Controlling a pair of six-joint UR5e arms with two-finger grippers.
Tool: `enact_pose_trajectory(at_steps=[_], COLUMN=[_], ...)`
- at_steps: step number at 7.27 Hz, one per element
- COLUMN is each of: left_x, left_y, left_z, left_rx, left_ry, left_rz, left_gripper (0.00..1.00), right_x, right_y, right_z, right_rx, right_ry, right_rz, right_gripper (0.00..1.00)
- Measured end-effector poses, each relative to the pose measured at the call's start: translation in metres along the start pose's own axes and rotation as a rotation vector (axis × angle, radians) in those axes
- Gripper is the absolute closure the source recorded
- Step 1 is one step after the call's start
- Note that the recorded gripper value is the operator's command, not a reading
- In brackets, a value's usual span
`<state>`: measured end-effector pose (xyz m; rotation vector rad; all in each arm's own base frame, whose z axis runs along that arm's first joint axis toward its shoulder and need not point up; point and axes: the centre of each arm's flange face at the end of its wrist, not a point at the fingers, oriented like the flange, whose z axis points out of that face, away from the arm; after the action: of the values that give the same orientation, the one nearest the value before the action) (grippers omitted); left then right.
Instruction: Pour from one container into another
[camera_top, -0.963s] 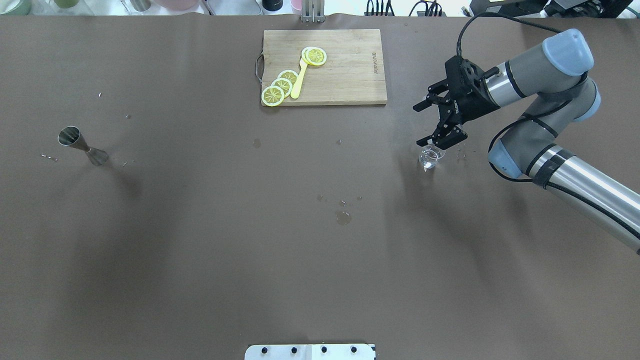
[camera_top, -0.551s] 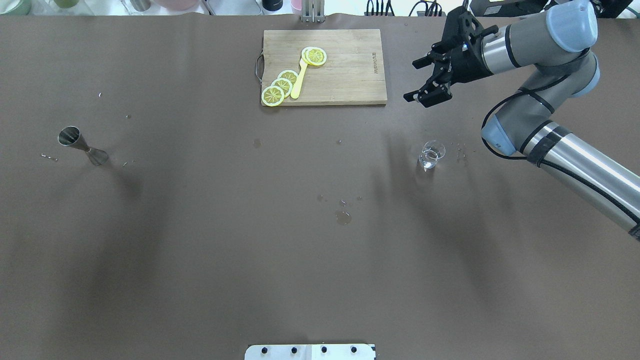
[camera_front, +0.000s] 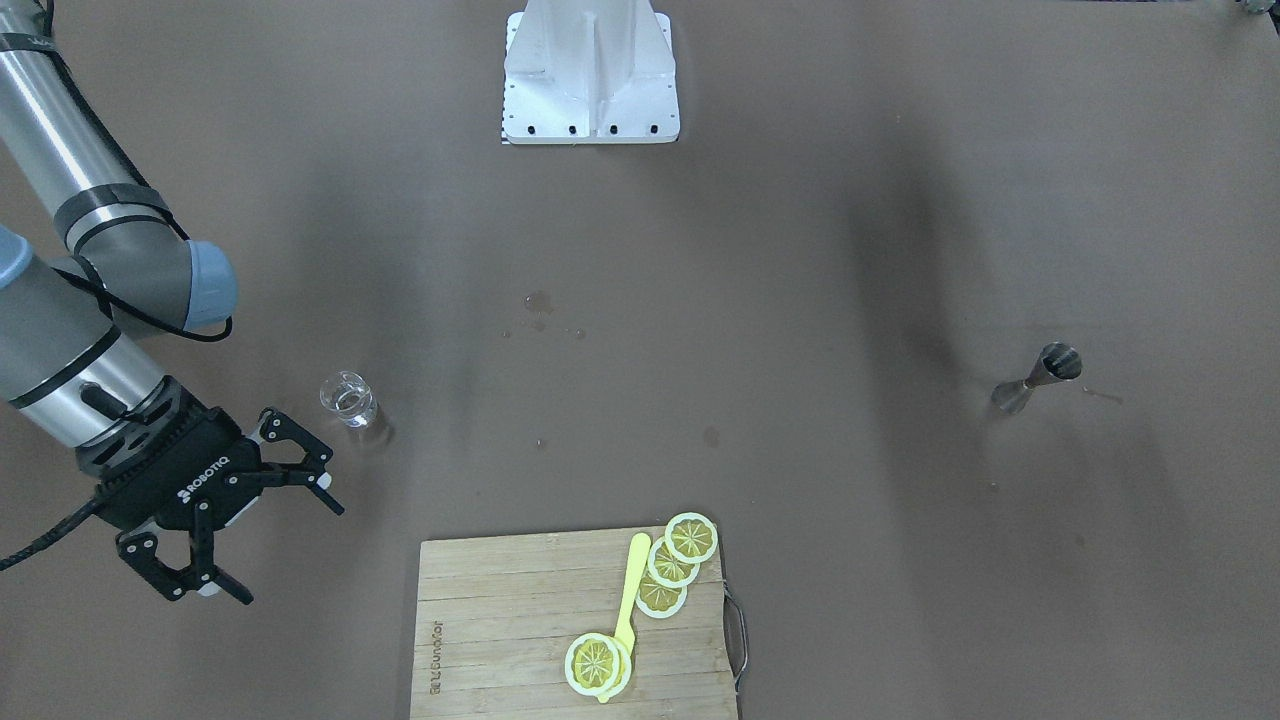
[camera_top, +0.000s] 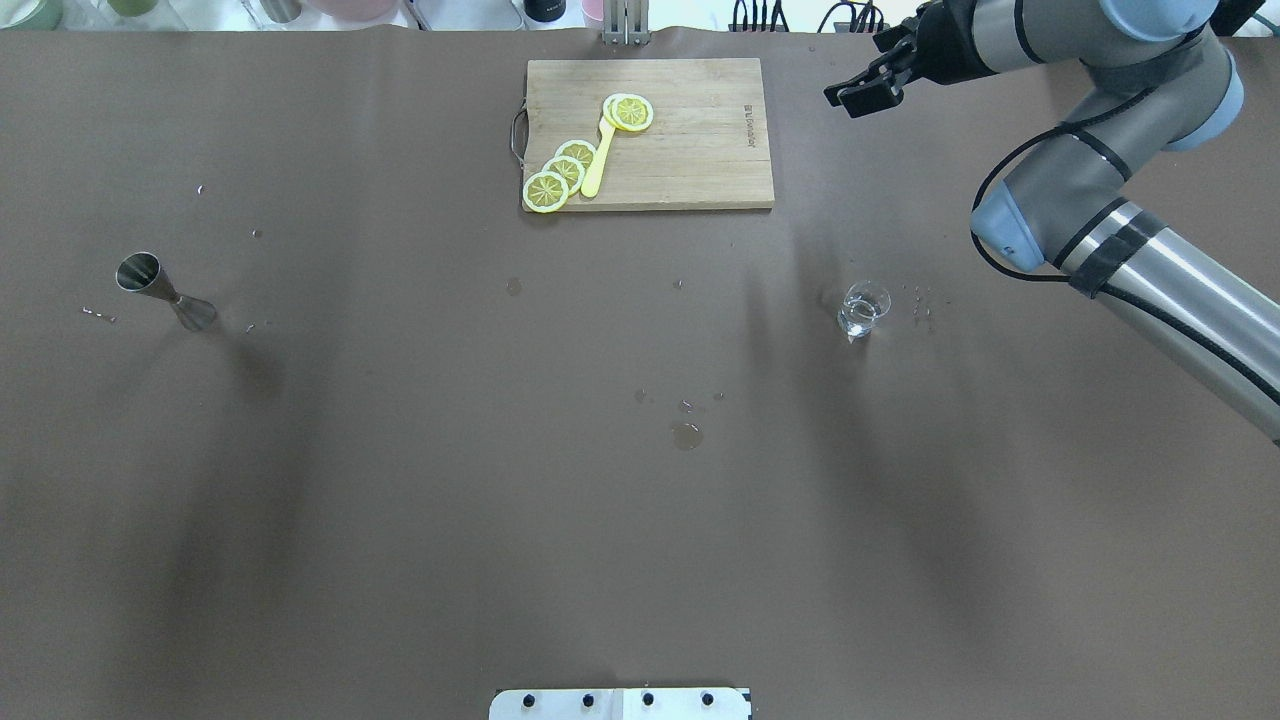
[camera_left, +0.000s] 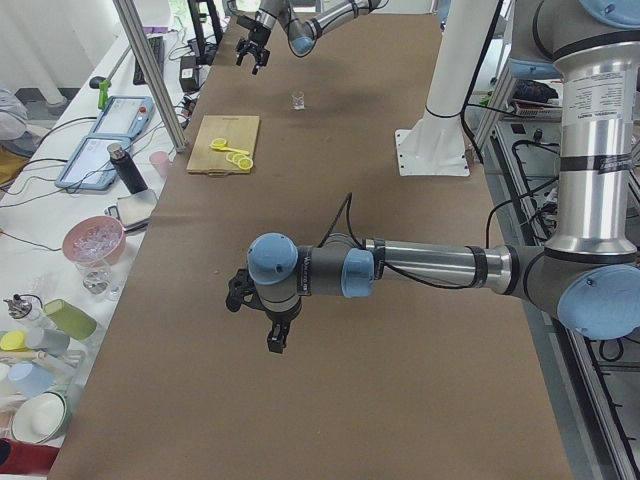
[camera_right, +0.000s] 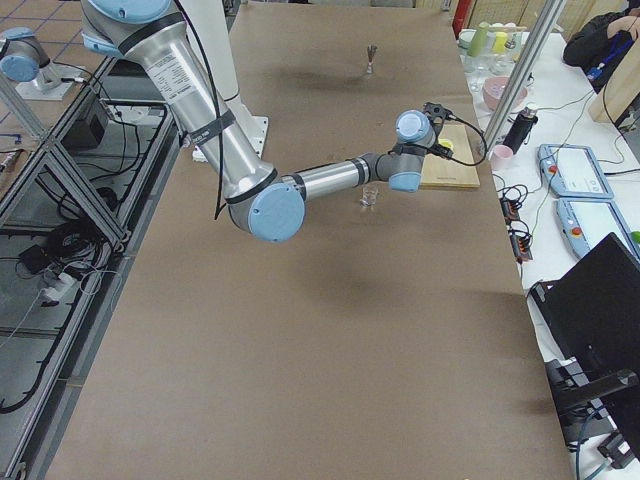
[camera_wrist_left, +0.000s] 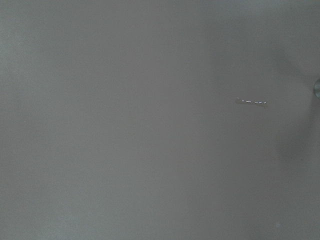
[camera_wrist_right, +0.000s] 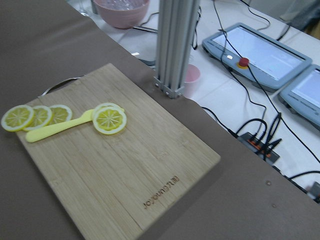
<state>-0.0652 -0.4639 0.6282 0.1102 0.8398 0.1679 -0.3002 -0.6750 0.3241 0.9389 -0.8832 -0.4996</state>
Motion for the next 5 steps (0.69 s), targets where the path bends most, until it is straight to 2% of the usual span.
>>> enact_pose_trajectory(at_steps=[1,3,5], left_x=[-0.001,-0.003,-0.004], left_y=[0.001,0.002,0.003], left_z=[0.001,0.002,-0.002], left_rx=[-0.002,-0.005,0.003], left_ry=[0.000,-0.004,-0.004], left_rz=[-0.002,-0.003,-0.007], left_gripper=[0.01,0.01,0.01], right_x=[0.012,0.039,0.082], right_y=[-0.002,0.004,0.020], right_z=[-0.005,-0.012,-0.033], right_rx=[-0.063,-0.193,-0.367], right_ry=[0.060,0.142,0.231], right_rz=[0.048,0.139,0.280], right_gripper=[0.00,0.00,0.00])
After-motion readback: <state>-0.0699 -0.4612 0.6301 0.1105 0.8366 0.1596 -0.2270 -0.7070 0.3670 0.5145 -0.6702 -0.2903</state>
